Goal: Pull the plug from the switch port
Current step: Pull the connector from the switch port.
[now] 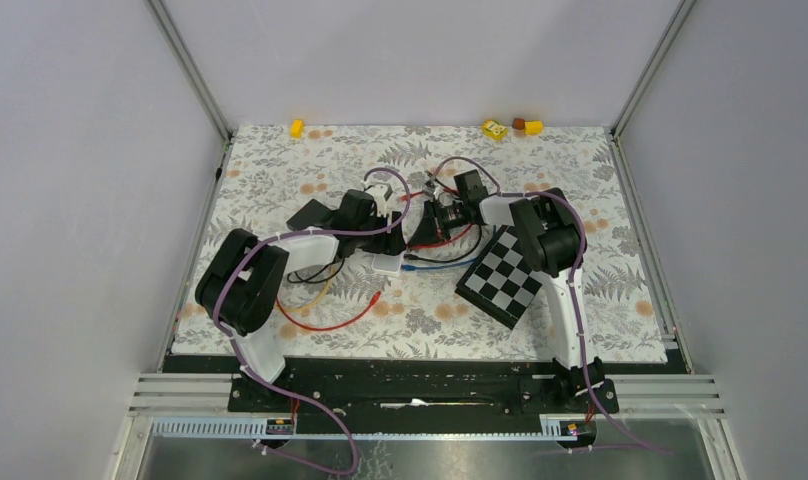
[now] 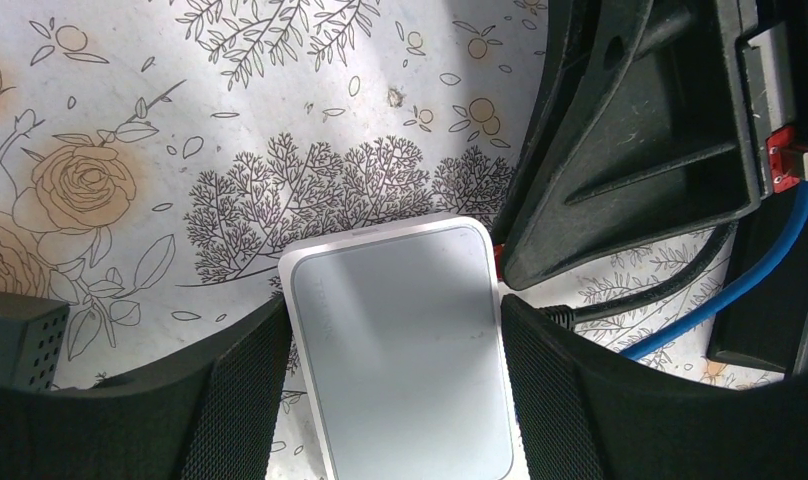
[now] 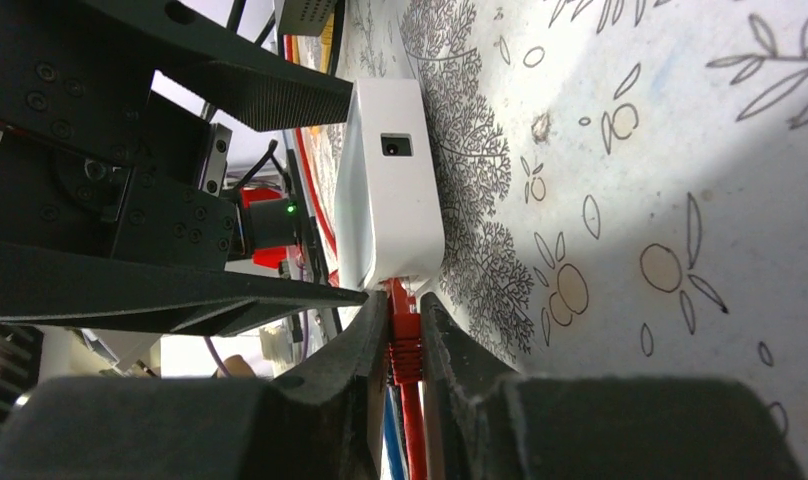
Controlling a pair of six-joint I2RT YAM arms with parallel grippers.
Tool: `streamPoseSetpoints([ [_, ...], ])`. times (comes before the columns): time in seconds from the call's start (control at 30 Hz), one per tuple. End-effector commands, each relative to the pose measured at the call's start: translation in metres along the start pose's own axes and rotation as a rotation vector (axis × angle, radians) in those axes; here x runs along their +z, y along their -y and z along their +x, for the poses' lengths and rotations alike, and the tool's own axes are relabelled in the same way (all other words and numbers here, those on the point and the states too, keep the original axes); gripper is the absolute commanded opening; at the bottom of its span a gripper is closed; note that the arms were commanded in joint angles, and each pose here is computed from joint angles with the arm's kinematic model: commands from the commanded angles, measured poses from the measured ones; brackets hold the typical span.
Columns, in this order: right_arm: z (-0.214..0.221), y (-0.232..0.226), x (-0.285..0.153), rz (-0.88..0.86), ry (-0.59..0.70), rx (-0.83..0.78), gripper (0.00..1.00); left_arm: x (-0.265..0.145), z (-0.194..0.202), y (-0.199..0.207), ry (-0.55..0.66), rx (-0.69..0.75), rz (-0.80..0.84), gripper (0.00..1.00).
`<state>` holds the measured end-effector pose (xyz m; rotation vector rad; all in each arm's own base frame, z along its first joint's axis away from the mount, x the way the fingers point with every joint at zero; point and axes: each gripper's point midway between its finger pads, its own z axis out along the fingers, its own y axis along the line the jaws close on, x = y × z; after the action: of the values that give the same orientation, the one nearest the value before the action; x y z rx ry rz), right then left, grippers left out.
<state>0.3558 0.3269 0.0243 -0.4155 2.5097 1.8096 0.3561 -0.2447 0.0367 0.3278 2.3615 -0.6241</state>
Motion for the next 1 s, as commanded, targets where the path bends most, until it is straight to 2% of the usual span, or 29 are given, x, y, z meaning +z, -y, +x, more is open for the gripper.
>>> streamPoseSetpoints([
  [0.0,-0.004,-0.008,0.004,-0.035,0.038,-0.022,0.00,0.000,0.003,0.001,-0.009,0.023,0.009,0.68],
  [0.53,-0.006,-0.008,0.005,-0.039,0.036,-0.033,0.00,0.001,0.003,0.002,-0.009,0.019,0.010,0.70],
  [0.77,0.001,0.011,0.006,0.007,-0.026,0.015,0.00,-0.001,0.002,0.001,-0.005,0.023,0.007,0.70],
  [0.97,0.003,-0.008,0.010,-0.039,0.036,-0.038,0.00,-0.003,-0.003,0.001,0.010,0.025,0.002,0.70],
])
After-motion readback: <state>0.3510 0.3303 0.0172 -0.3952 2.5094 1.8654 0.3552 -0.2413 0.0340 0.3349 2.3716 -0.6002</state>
